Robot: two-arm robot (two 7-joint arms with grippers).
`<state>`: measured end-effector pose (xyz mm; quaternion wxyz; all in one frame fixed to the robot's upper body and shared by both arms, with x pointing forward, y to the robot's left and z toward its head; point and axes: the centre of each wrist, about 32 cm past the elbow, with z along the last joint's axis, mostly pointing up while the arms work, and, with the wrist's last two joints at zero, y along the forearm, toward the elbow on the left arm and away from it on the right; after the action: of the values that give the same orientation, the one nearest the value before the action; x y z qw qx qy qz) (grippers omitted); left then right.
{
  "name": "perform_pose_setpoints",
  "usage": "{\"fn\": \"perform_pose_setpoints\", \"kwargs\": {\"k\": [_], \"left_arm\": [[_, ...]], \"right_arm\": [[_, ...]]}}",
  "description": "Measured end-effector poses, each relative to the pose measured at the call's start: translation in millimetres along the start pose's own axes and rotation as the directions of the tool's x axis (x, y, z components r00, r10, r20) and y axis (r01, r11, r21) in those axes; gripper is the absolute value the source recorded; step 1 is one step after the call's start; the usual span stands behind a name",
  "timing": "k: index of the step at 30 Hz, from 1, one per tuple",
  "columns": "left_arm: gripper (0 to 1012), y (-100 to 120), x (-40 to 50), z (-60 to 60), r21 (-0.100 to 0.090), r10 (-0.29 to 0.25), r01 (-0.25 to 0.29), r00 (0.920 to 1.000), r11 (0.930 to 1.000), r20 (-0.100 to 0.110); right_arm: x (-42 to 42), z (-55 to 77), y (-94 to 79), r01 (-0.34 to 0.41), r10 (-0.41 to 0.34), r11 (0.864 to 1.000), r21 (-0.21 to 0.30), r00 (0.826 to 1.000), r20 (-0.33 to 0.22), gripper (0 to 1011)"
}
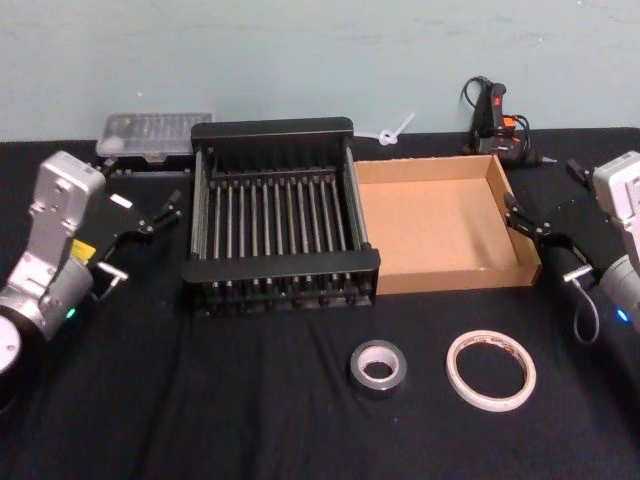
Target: Pick up the white tape and place it into the black box , Pick up the silver tape and place it into the brown box.
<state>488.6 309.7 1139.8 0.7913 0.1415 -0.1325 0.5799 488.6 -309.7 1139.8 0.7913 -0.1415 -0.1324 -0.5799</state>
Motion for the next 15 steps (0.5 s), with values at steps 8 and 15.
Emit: {"fn": "perform_pose_setpoints", "kwargs": {"k": [8, 15], "left_arm": [[1001, 0.0, 0.0, 0.0, 0.0, 0.0, 0.0, 1.0, 1.0, 0.0], [1001, 0.0, 0.0, 0.0, 0.0, 0.0, 0.0, 1.0, 1.0, 0.0]], "right_arm": [[0.0, 0.0, 0.0, 0.0, 0.0, 1.0, 0.0, 1.0, 0.0, 1000], [0.0, 0.0, 0.0, 0.0, 0.0, 1.0, 0.0, 1.0, 0.0, 1000]]}}
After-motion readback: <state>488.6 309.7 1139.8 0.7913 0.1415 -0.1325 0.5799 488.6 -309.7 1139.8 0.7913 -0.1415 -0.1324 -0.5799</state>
